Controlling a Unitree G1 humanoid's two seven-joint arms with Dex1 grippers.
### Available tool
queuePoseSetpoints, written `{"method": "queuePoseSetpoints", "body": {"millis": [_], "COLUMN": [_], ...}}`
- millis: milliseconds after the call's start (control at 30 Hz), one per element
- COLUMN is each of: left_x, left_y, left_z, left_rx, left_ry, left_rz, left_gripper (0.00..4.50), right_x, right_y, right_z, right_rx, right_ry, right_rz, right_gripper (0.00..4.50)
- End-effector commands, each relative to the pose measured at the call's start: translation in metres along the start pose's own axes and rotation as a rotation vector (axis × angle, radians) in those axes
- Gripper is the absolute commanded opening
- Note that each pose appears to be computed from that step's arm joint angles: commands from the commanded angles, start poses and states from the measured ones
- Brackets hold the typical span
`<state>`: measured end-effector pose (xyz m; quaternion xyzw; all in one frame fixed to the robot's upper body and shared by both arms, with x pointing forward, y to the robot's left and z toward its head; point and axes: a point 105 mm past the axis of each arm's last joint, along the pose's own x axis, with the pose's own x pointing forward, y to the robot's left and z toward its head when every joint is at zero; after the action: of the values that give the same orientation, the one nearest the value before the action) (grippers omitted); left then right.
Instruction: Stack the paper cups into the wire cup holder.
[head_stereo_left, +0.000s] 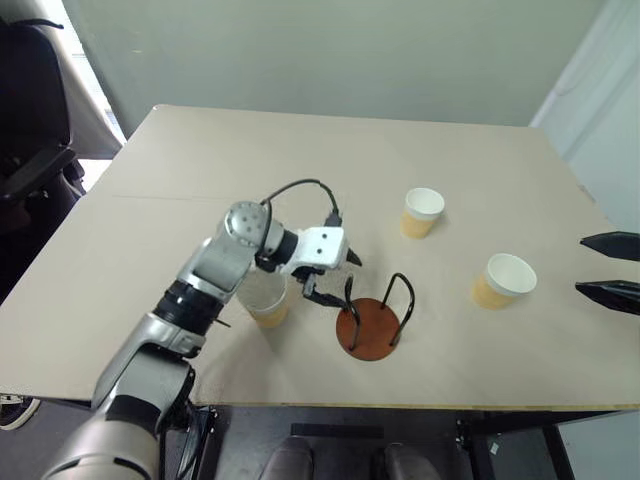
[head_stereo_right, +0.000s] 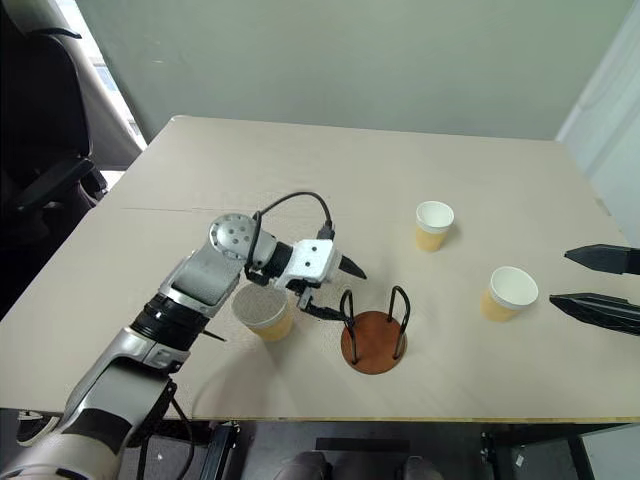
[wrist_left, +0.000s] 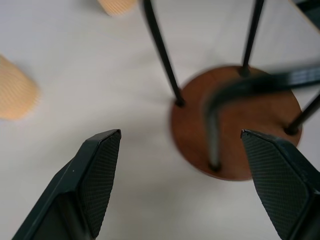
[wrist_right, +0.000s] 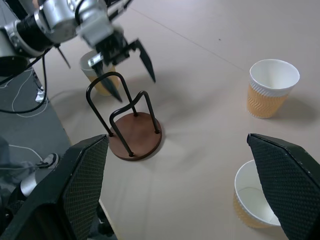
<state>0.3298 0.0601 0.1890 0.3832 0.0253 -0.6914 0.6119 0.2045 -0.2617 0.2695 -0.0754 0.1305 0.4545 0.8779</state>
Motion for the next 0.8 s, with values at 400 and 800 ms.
{"method": "queuePoseSetpoints", "body": {"millis": [400, 800], "left_x": [-0.108, -0.186], "left_y": [-0.009, -0.059], "left_z": [0.028, 0.082], "left_rx": [-0.081, -0.34], "left_ry": [0.028, -0.226], "left_rz": [0.038, 0.191], "left_gripper": [4.09, 4.09], "right_x": [0.036, 0.072], "right_y": [-0.047, -0.058], "right_z": [-0.038, -0.058], "right_rx": [-0.103, -0.156], "right_ry": [0.245, 0.332], "right_rz": [-0.177, -0.127], "right_gripper": [4.5, 4.5]}}
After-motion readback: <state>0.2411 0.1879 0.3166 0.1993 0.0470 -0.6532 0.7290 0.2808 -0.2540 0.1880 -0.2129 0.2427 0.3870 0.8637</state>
